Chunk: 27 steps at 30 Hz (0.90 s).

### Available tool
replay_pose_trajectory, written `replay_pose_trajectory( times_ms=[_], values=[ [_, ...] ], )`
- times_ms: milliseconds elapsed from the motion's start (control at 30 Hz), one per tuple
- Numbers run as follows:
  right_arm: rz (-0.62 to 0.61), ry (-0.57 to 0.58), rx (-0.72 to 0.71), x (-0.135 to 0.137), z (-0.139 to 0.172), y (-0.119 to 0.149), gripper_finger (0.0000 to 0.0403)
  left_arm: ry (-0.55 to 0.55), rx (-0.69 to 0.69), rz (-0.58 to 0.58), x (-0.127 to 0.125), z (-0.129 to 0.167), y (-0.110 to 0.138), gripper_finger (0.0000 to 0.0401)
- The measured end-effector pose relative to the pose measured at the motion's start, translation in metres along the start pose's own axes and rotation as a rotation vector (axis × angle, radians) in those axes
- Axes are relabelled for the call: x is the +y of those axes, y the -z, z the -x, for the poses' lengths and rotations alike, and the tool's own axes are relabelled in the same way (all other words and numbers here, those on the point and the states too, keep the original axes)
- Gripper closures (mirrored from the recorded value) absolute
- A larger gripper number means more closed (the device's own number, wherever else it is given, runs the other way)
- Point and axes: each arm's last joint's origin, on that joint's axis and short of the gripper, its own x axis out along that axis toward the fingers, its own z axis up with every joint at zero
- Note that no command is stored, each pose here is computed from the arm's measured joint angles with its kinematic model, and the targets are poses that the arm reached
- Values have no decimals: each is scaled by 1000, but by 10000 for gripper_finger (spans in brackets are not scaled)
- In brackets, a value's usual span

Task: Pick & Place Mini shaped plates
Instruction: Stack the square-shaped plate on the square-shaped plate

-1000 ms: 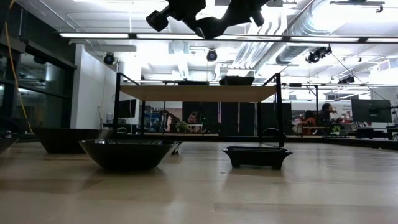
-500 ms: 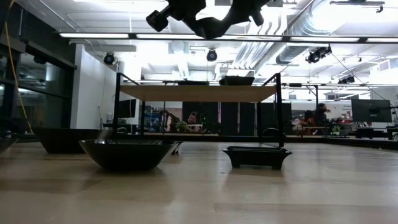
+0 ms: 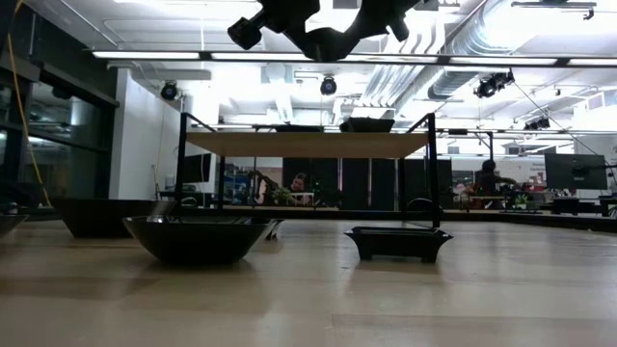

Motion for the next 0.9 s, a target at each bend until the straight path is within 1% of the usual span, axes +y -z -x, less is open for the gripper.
replay_pose_trajectory(
  times_ms=[167, 267, 333, 467, 567, 700, 900],
  values=[
    [-1, -3, -1, 0, 0, 0, 402, 0, -3, 0, 0, 0, 0, 399],
    [1, -7, -5, 0, 0, -1, 402, -2, -38, 6, 0, 0, -1, 387],
    [1, -15, -6, 1, 0, -1, 402, -9, -64, 49, 1, 0, -2, 373],
    [1, -15, -6, 0, 0, -1, 402, -42, -92, 201, 7, 0, -2, 335],
    [1, -16, -7, 0, 0, -1, 402, -53, -76, 248, 9, 1, -2, 305],
    [-1, -15, -6, 0, 0, -1, 403, -55, -77, 244, 9, 2, -3, 281],
    [-1, -18, -1, -2, 0, 0, 403, -50, -117, 239, 8, 2, -4, 277]
  ],
)
